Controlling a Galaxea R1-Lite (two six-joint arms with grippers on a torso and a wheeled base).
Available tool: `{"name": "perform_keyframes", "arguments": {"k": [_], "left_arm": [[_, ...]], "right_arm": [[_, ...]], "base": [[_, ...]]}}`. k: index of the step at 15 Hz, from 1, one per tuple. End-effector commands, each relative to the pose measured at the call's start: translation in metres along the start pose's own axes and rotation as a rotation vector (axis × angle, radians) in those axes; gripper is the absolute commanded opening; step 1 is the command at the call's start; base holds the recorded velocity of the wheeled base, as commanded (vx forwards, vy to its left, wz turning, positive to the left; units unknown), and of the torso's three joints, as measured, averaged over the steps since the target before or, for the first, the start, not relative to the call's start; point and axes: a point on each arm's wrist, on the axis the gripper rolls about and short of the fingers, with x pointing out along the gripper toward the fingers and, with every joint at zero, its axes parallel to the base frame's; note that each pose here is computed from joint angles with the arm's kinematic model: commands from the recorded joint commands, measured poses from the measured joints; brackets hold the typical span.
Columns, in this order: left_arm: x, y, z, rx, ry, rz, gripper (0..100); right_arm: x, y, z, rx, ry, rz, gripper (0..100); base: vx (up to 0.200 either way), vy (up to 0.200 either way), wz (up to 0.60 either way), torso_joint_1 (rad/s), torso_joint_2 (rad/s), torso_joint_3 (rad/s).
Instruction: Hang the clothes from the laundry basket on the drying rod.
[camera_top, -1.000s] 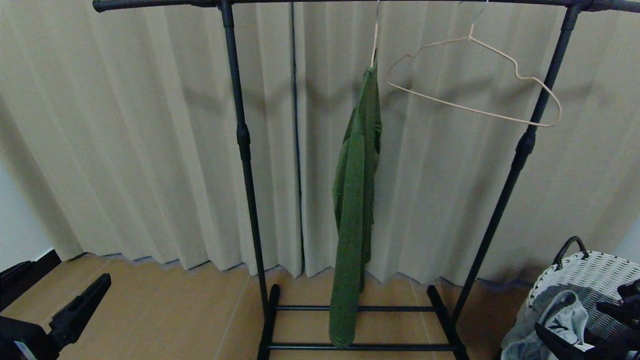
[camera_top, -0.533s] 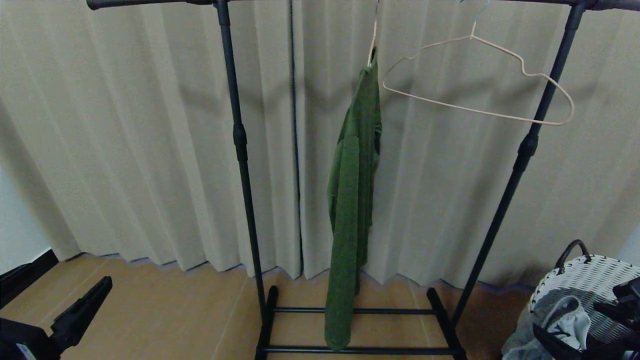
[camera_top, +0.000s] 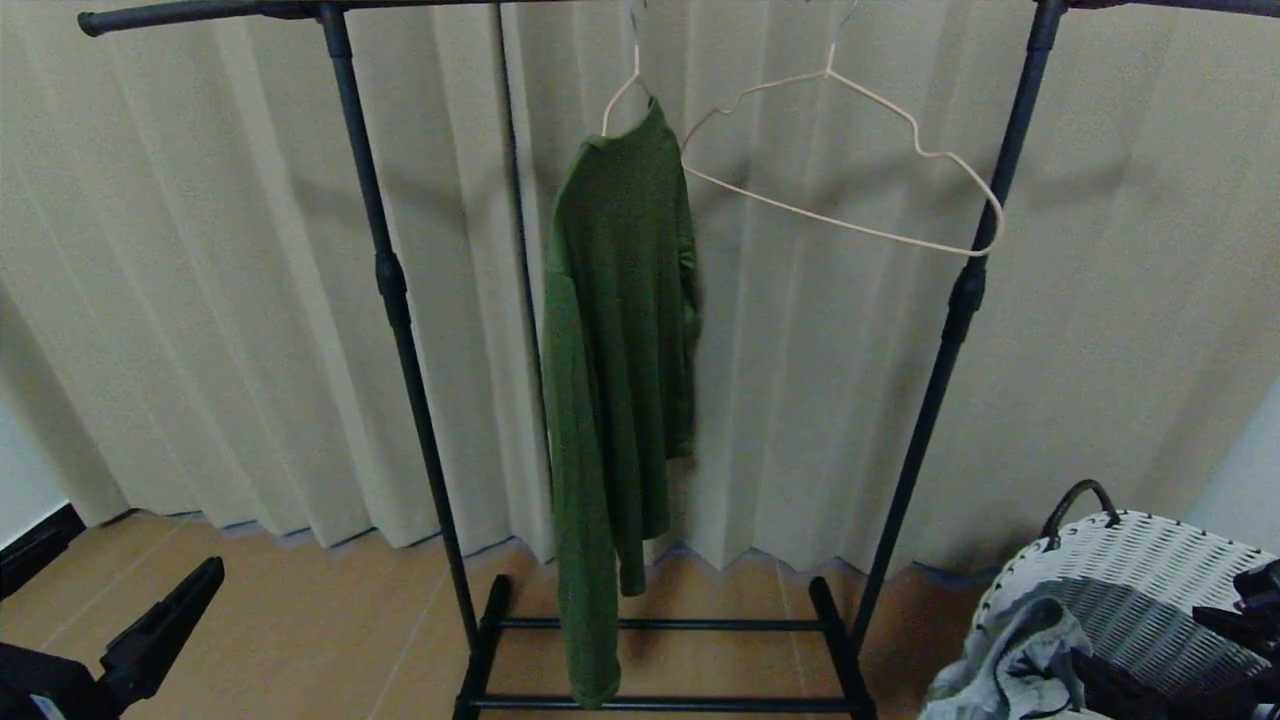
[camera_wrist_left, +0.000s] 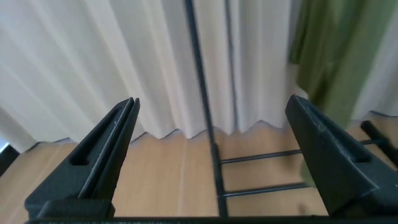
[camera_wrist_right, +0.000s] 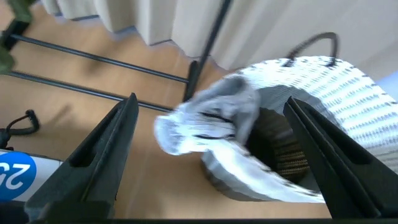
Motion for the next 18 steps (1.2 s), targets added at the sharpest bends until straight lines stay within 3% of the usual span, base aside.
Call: {"name": "perform_keyframes", "arguments": {"k": [1, 4, 8, 13, 18], "left_arm": [[0.0000, 0.0000, -0.0001, 0.000, 0.001, 0.000, 100], [0.0001, 0.0001, 0.0003, 0.000, -0.001, 0.001, 100], [-0.0036, 0.0001, 0.0021, 0.001, -0.025, 0.003, 100], [-0.0013, -0.0001, 0.0007, -0.001, -0.007, 0.000, 100], [-0.0009, 0.0000, 0.0000, -0.002, -0.002, 0.000, 100]], "right_arm": [[0.0002, 0.0001, -0.0001, -0.001, 0.002, 0.000, 100], [-0.0002, 0.0000, -0.0014, -0.003, 0.004, -0.002, 100], [-0.0002, 0.0000, -0.0014, -0.003, 0.004, -0.002, 100], [-0.0002, 0.0000, -0.0016, -0.003, 0.005, -0.002, 100], [-0.0002, 0.0000, -0.0016, -0.003, 0.005, -0.002, 100]], "base": [[0.000, -0.200, 0.00, 0.002, 0.00, 0.002], [0.000, -0.200, 0.00, 0.001, 0.00, 0.002], [0.000, 0.000, 0.00, 0.000, 0.00, 0.000], [0.000, 0.000, 0.00, 0.000, 0.00, 0.000], [0.200, 0.000, 0.00, 0.004, 0.00, 0.004]]}}
